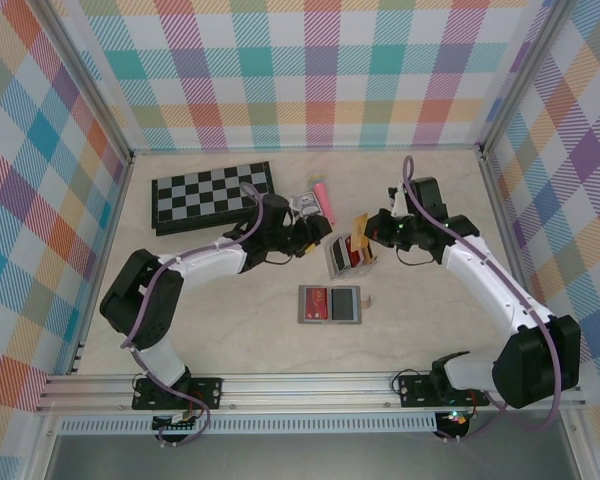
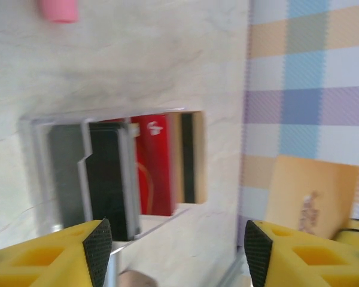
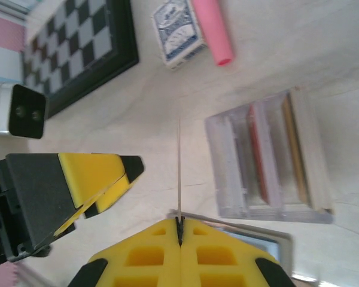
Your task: Put the credit cards into the card holder
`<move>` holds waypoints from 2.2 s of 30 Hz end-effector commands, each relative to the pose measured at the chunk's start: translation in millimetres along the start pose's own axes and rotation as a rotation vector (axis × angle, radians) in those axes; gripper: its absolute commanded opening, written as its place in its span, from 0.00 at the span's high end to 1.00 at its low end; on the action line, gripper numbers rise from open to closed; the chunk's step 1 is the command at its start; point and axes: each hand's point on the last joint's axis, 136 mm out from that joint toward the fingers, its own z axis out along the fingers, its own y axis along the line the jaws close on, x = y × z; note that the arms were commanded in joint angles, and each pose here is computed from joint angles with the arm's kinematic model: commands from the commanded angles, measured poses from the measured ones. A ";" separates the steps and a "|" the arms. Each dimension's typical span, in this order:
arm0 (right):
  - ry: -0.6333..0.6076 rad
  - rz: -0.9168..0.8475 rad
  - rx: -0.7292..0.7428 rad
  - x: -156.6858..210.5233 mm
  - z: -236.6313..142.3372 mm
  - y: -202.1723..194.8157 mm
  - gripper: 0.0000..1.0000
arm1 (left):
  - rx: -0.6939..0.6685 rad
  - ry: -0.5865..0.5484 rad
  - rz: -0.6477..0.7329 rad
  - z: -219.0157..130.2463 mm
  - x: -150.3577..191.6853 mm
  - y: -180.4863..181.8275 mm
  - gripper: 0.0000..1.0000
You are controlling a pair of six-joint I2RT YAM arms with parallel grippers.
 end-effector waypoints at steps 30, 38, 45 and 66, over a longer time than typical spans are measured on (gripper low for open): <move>0.158 0.053 -0.510 -5.2 -15.2 53.0 0.78 | 0.446 0.173 0.101 -15.7 10.3 -94.7 1.00; 0.187 0.063 -0.527 -3.9 -9.9 52.7 0.79 | 0.477 0.188 0.115 -19.4 13.5 -101.6 1.00; 0.190 0.056 -0.494 1.2 -11.2 47.9 0.93 | 0.442 0.167 0.078 -14.6 10.7 -90.2 0.84; 0.219 -0.114 0.274 131.1 37.6 -78.3 0.95 | -0.520 0.198 0.157 -47.9 96.5 118.8 0.47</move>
